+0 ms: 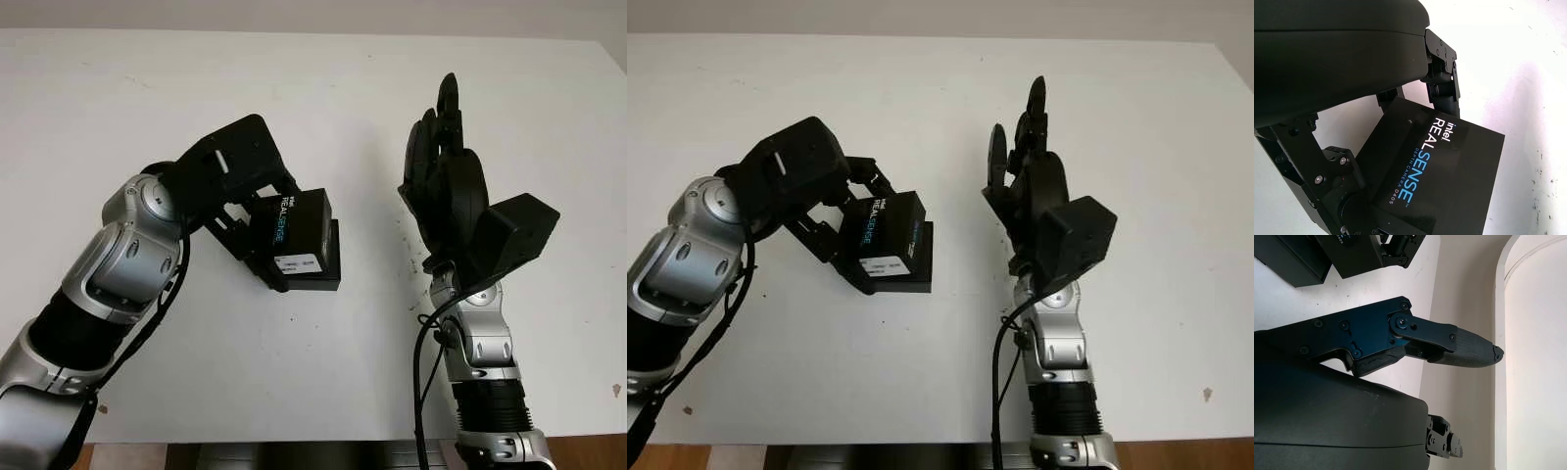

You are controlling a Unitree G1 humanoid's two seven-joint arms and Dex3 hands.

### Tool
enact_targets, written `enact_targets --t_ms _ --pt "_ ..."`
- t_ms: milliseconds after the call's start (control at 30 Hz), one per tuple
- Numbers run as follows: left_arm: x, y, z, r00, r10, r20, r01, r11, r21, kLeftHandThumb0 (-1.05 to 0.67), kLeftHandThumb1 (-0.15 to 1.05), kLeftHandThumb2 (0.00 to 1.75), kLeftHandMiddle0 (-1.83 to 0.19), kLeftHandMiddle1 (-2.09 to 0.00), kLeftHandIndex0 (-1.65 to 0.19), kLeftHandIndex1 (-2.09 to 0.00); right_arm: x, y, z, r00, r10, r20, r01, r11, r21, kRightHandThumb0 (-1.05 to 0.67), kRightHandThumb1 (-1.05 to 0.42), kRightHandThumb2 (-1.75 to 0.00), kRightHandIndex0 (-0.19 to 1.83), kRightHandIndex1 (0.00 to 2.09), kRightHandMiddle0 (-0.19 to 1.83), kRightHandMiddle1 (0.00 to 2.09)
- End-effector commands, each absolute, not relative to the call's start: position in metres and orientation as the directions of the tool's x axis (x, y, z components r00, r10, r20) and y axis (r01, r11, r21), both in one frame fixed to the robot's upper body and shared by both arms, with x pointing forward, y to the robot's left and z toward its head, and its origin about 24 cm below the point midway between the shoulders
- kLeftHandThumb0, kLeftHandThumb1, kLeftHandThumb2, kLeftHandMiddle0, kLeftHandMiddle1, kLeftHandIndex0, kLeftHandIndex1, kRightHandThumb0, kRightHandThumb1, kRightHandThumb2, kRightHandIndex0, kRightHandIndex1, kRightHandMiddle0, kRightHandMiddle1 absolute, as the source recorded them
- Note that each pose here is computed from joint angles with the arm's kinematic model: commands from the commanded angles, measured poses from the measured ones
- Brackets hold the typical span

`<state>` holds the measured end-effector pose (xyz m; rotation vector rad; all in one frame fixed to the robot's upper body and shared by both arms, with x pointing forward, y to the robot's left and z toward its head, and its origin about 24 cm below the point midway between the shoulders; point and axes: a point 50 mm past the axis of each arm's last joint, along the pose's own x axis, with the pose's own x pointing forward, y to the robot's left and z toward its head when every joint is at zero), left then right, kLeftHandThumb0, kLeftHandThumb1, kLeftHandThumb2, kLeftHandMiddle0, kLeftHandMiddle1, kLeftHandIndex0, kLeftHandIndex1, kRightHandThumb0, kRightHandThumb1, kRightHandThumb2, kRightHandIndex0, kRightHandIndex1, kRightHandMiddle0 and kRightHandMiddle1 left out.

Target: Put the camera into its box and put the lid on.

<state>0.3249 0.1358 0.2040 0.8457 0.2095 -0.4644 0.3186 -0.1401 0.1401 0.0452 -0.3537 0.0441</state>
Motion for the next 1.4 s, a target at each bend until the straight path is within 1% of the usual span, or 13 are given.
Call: enact_targets --t_ms 0,267,400,600,633,700,733,767,867,900,1000,1133,1367 --pt "0.319 0.120 0.196 0.844 -0.387 -0.372 0.534 0.541 0.649 -0.14 0.99 0.05 -0.36 -1.56 -0.26 -1.55 0.317 -0.141 0.140 0.935 0.030 0.352 -0.047 0.998 0.041 -0.81 -1.05 -0.62 -0.19 0.00 -0.19 0.00" --pt "0.316 0.115 0.192 0.829 -0.395 -0.395 0.557 0.524 0.644 -0.16 0.98 0.05 -0.37 -1.56 -0.28 -1.56 0.318 -0.140 0.139 0.938 0.027 0.345 -0.044 0.998 0.041 -0.82 -1.05 -0.62 -0.19 0.00 -0.19 0.00" --pt "0.314 0.112 0.191 0.826 -0.397 -0.400 0.562 0.519 0.645 -0.17 0.98 0.05 -0.43 -1.59 -0.27 -1.54 0.318 -0.138 0.139 0.938 0.027 0.345 -0.046 0.998 0.048 -0.83 -1.05 -0.62 -0.19 0.00 -0.19 0.00" --pt "0.311 0.109 0.190 0.827 -0.397 -0.398 0.560 0.516 0.648 -0.18 0.97 0.05 -0.42 -1.53 -0.30 -1.54 0.318 -0.137 0.138 0.935 0.028 0.353 -0.045 0.998 0.041 -0.83 -1.05 -0.63 -0.19 0.00 -0.19 0.00" --pt "0.310 0.108 0.191 0.827 -0.389 -0.407 0.561 0.511 0.651 -0.21 0.97 0.05 -0.39 -1.52 -0.25 -1.51 0.317 -0.137 0.138 0.935 0.028 0.354 -0.047 0.998 0.045 -0.82 -1.05 -0.64 -0.19 0.00 -0.19 0.00" --pt "0.307 0.105 0.192 0.826 -0.373 -0.423 0.563 0.514 0.647 -0.29 0.99 0.06 -0.30 -1.58 0.04 -1.34 0.317 -0.137 0.138 0.934 0.029 0.357 -0.053 0.997 0.057 -0.78 -1.05 -0.65 -0.19 0.00 -0.19 0.00" --pt "0.306 0.104 0.193 0.821 -0.369 -0.436 0.571 0.510 0.643 -0.31 0.99 0.06 -0.13 -1.46 0.11 -1.14 0.317 -0.137 0.138 0.933 0.030 0.358 -0.055 0.997 0.060 -0.77 -1.05 -0.65 -0.19 0.00 -0.19 0.00" --pt "0.305 0.103 0.192 0.814 -0.371 -0.447 0.581 0.507 0.637 -0.36 1.01 0.06 0.02 -1.09 0.16 -0.82 0.317 -0.137 0.138 0.933 0.032 0.358 -0.058 0.996 0.063 -0.77 -1.05 -0.65 -0.19 0.00 -0.19 0.00" --pt "0.302 0.101 0.191 0.791 -0.379 -0.480 0.612 0.500 0.613 -0.44 1.04 0.06 0.13 -0.28 0.18 -0.23 0.318 -0.137 0.137 0.935 0.035 0.352 -0.060 0.996 0.061 -0.78 -1.05 -0.65 -0.19 0.00 -0.19 0.00" --pt "0.301 0.100 0.191 0.786 -0.381 -0.486 0.618 0.490 0.615 -0.46 1.04 0.06 0.16 -0.17 0.19 -0.13 0.318 -0.136 0.136 0.937 0.033 0.346 -0.058 0.996 0.061 -0.79 -1.05 -0.64 -0.19 0.00 -0.19 0.00" --pt "0.297 0.099 0.192 0.780 -0.393 -0.487 0.625 0.454 0.635 -0.53 1.05 0.06 0.19 -0.02 0.19 -0.02 0.319 -0.136 0.136 0.937 0.034 0.348 -0.050 0.998 0.038 -0.81 -1.05 -0.65 -0.19 0.00 -0.19 0.00" --pt "0.294 0.098 0.194 0.772 -0.395 -0.498 0.634 0.429 0.643 -0.57 1.05 0.10 0.19 0.00 0.19 0.00 0.319 -0.136 0.136 0.937 0.038 0.348 -0.057 0.997 0.045 -0.81 -1.05 -0.65 -0.19 0.00 -0.19 0.00" --pt "0.290 0.098 0.196 0.751 -0.410 -0.518 0.660 0.447 0.603 -0.54 1.04 0.08 0.19 0.00 0.19 0.00 0.320 -0.135 0.135 0.937 0.035 0.348 -0.047 0.998 0.028 -0.81 -1.05 -0.65 -0.19 0.00 -0.19 0.00"
